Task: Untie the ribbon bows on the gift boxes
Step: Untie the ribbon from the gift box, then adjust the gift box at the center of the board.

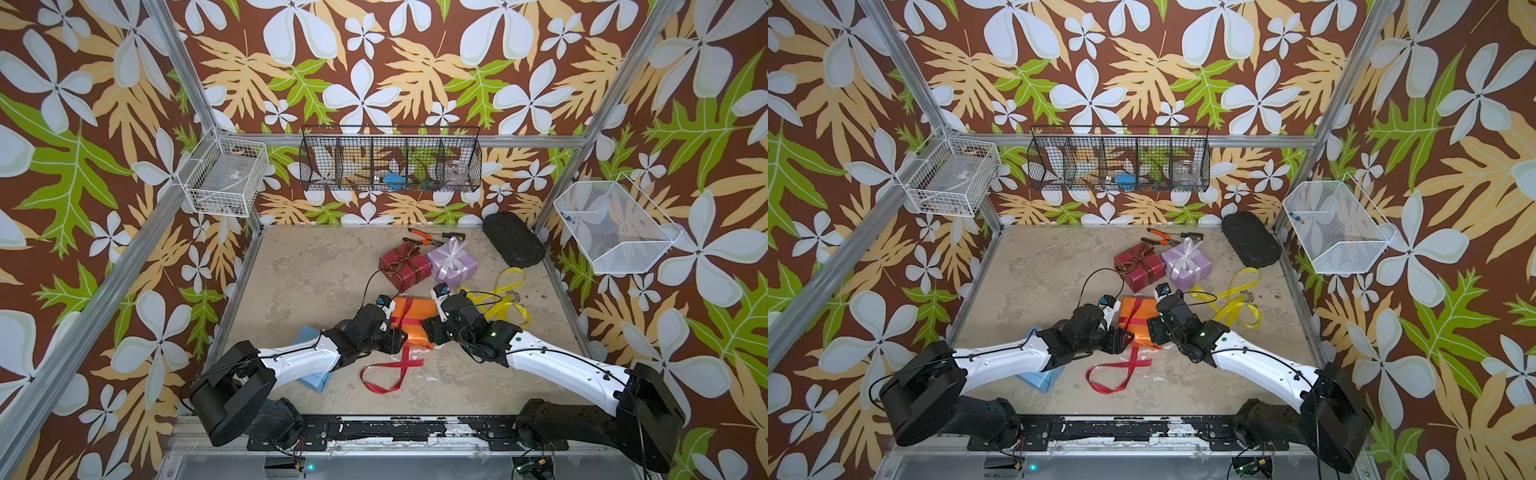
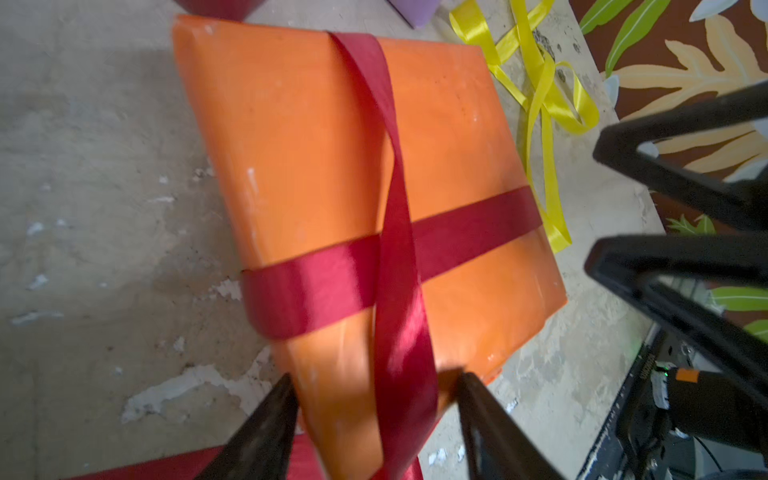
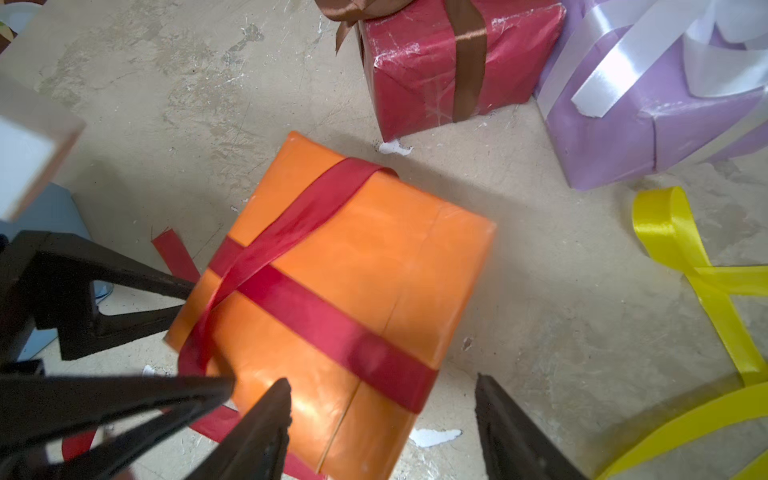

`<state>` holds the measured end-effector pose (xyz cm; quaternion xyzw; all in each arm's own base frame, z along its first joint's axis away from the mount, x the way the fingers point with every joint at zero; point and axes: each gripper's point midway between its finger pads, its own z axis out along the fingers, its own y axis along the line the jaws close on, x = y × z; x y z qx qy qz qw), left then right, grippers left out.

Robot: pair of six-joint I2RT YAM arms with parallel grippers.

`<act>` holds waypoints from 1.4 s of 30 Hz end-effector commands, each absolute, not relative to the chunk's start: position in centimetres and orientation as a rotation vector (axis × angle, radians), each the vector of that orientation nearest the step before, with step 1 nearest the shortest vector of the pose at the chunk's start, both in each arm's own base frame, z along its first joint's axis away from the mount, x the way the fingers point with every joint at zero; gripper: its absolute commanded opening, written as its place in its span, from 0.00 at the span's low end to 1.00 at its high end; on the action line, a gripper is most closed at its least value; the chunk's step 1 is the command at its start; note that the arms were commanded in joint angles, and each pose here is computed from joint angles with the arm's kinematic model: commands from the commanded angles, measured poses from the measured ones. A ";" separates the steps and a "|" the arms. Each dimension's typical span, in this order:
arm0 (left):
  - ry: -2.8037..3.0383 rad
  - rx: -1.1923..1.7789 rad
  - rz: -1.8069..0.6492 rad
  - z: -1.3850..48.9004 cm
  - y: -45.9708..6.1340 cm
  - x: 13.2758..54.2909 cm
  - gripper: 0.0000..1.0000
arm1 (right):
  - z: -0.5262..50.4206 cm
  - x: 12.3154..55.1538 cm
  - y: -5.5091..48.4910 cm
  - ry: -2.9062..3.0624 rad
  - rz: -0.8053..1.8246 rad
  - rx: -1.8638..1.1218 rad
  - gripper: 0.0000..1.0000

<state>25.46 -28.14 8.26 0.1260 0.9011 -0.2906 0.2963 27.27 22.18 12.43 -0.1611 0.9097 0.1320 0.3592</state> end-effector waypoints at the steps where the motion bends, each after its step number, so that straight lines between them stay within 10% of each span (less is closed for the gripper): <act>1: 2.400 0.322 -0.648 8.3 -26.8 26.2 0.37 | 12.4 27.1 22.4 2.349 0.374 -0.403 0.71; 8: 2.366 0.360 -0.575 10.2 -26.4 26.9 0.01 | 12.1 26.9 22.4 2.352 0.386 -0.395 0.71; 19: 2.282 0.162 -0.114 12.0 -20.3 36.2 0.01 | 12.5 26.6 23.0 2.337 0.447 -0.412 0.72; 21: 2.293 0.115 -0.099 11.9 -19.2 37.6 0.22 | 12.3 26.5 23.1 2.343 0.452 -0.414 0.76; 25: 2.323 0.088 -0.136 12.1 -19.4 39.1 0.98 | 11.9 26.3 22.9 2.362 0.461 -0.381 1.00; 31: 2.259 0.174 -0.470 16.5 -24.1 38.9 1.00 | 12.1 24.1 23.8 2.371 0.615 -0.425 0.99; 36: 2.168 0.302 -0.721 18.7 -28.3 38.9 1.00 | 12.3 20.9 26.3 2.368 0.925 -0.492 0.69; 42: 2.186 0.413 -0.888 17.2 -31.7 39.0 0.95 | 10.6 19.5 27.4 2.397 1.116 -0.415 0.58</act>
